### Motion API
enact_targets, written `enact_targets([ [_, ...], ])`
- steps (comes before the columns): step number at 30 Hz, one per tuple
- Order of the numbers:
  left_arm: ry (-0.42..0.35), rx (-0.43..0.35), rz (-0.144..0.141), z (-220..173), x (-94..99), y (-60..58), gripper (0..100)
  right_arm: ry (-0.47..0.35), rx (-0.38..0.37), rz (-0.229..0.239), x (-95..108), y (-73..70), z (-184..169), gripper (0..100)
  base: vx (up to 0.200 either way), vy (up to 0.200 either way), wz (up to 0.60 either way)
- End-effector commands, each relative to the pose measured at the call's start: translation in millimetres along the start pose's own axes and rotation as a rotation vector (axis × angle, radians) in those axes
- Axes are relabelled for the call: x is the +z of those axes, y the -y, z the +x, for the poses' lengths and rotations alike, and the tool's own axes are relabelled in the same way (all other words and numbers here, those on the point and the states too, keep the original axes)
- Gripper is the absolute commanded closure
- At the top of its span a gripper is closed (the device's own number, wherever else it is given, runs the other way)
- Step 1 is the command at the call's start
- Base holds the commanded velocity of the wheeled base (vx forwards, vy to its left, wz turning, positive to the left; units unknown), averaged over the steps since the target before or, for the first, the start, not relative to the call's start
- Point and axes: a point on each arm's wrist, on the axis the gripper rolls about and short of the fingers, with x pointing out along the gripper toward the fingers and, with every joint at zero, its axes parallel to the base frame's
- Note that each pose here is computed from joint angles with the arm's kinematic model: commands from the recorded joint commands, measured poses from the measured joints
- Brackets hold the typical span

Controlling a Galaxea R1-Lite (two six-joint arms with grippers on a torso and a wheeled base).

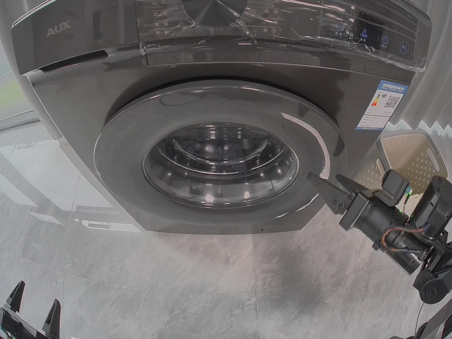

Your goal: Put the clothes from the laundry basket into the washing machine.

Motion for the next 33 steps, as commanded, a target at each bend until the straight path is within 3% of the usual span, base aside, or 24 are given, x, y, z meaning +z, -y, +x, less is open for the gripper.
enact_targets([
  [1,-0.005,0.001,0.0,0.5,-5.0,-0.1,0,-0.069,0.037,-0.015,-8.1,-5.5,-25.6,0,0.0,0.0,0.0],
  [5,-0.007,-0.001,-0.005,0.5,-5.1,-0.2,0,-0.138,0.029,-0.09,-19.0,3.3,-55.9,0,0.0,0.0,0.0],
  [9,-0.007,-0.001,-0.006,0.5,-5.1,-0.2,0,-0.151,0.011,-0.127,-19.1,11.2,-83.5,0,0.0,0.0,0.0],
  [14,-0.006,-0.001,-0.003,0.5,-5.0,-0.2,0,-0.079,-0.055,-0.135,-0.9,19.1,-103.0,0,0.0,0.0,0.0],
  [19,-0.007,-0.001,-0.005,0.5,-5.1,-0.2,0,-0.085,-0.136,-0.172,4.4,28.1,-119.2,0,0.0,0.0,0.0],
  [21,-0.006,-0.001,-0.006,0.5,-5.0,-0.2,0,-0.05,-0.17,-0.197,11.6,30.0,-144.0,0,0.0,0.0,0.0],
  [23,-0.006,-0.001,-0.005,0.5,-5.0,-0.2,0,-0.048,-0.182,-0.204,11.9,30.7,-151.3,0,0.0,0.0,0.0],
  [27,-0.007,-0.001,-0.008,0.5,-5.1,-0.2,0,-0.045,-0.29,-0.245,5.3,36.0,-192.7,0,0.0,0.0,0.0],
  [33,-0.006,-0.001,-0.009,0.5,-5.0,-0.2,0,0.07,-0.432,-0.307,2.8,31.8,-225.2,0,0.0,0.0,0.0],
])
